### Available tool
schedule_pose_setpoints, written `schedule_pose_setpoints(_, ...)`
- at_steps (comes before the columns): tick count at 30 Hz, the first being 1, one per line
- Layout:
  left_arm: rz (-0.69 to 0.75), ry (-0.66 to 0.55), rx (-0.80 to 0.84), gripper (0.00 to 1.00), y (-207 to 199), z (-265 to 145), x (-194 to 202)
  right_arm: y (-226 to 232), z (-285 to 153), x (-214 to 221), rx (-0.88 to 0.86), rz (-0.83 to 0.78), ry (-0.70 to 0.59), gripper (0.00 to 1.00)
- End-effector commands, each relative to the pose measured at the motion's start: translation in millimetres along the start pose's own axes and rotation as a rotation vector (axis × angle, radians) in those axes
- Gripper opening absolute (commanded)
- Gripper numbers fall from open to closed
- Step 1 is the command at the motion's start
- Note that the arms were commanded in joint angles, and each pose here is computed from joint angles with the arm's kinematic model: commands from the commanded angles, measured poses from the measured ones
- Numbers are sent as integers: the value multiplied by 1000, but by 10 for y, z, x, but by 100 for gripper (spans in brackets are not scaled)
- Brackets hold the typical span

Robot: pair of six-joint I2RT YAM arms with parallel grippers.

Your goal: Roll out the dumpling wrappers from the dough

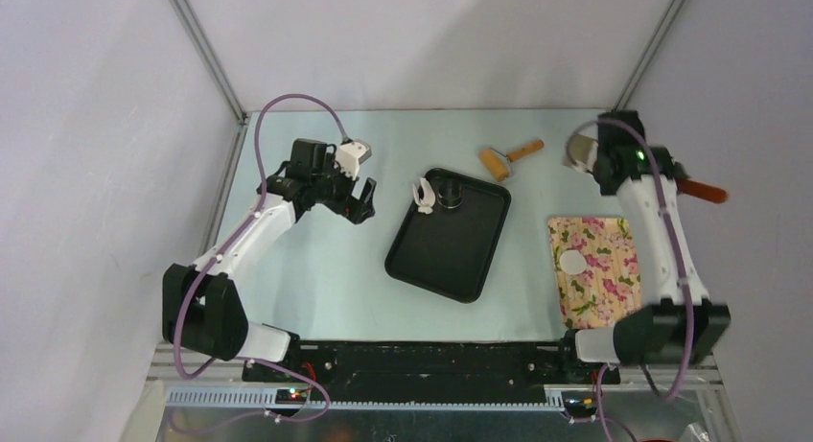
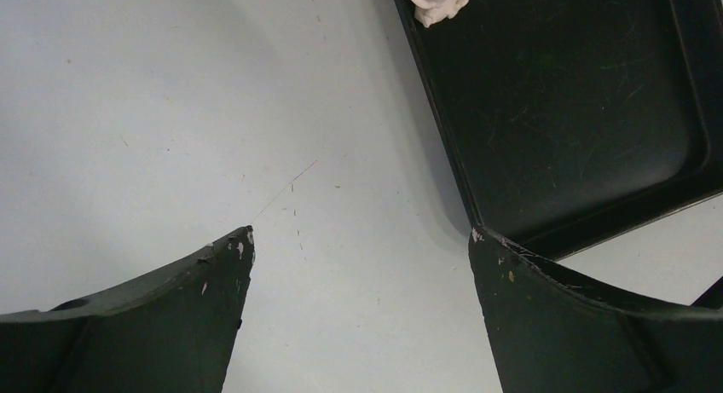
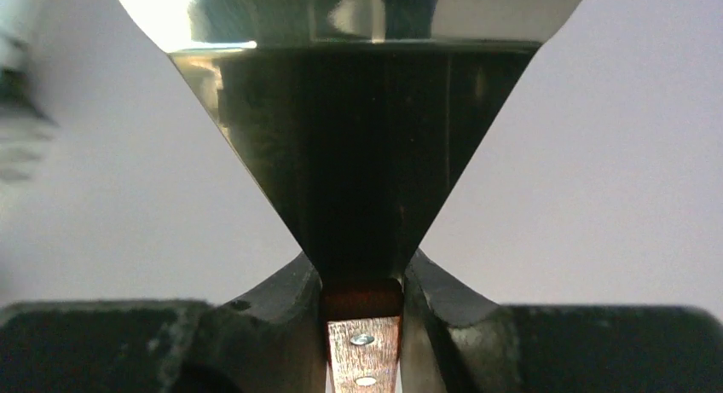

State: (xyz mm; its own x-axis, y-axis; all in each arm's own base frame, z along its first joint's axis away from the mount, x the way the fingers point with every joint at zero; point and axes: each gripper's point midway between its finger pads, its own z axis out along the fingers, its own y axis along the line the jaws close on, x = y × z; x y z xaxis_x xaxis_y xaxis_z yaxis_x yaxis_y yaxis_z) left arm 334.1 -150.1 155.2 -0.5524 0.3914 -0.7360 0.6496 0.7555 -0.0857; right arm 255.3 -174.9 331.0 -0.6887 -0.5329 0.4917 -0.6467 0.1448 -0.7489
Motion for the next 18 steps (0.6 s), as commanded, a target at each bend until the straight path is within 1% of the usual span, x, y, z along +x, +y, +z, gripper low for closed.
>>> schedule_pose_setpoints(1, 54, -43, 25, 100, 15, 9, -162, 1002, -535, -852, -614, 152, -310, 0)
schedule_pose_setpoints(2, 56, -42, 36, 100, 6, 27, -162, 1074, -616, -975, -644, 128, -338, 0)
schedule_pose_setpoints(3, 56, -39, 38, 100, 11, 42, -159, 1195, -786, -1202, -705, 58, -409, 0)
schedule_pose_setpoints(5, 41, -24, 27, 100, 68, 87, -186, 1121, -1050, -1490, -741, 32, -537, 0)
schedule_pose_setpoints(6, 26, 4, 28, 100, 100, 147, -128, 939, -1168, -1578, -718, 62, -607, 0)
schedule_pose_setpoints(8, -6, 14, 34, 100, 185, 190, -123, 814, -1384, -1818, -731, 41, -719, 0)
schedule_pose_setpoints(9, -11, 5, 37, 100, 209, 187, -163, 847, -1438, -1948, -742, -16, -745, 0)
schedule_pose_setpoints(11, -24, -5, 38, 100, 280, 179, -196, 976, -1490, -2165, -768, -89, -769, 0)
schedule_pose_setpoints(14, -7, -16, 5, 100, 400, 142, -244, 1341, -1343, -2441, -796, -182, -702, 0)
schedule_pose_setpoints(15, 0, -21, -4, 100, 426, 130, -273, 1409, -1333, -2599, -786, -182, -713, 0)
schedule_pose_setpoints(18, 9, -22, -24, 100, 480, 129, -309, 1755, -1299, -2815, -794, -223, -692, 0)
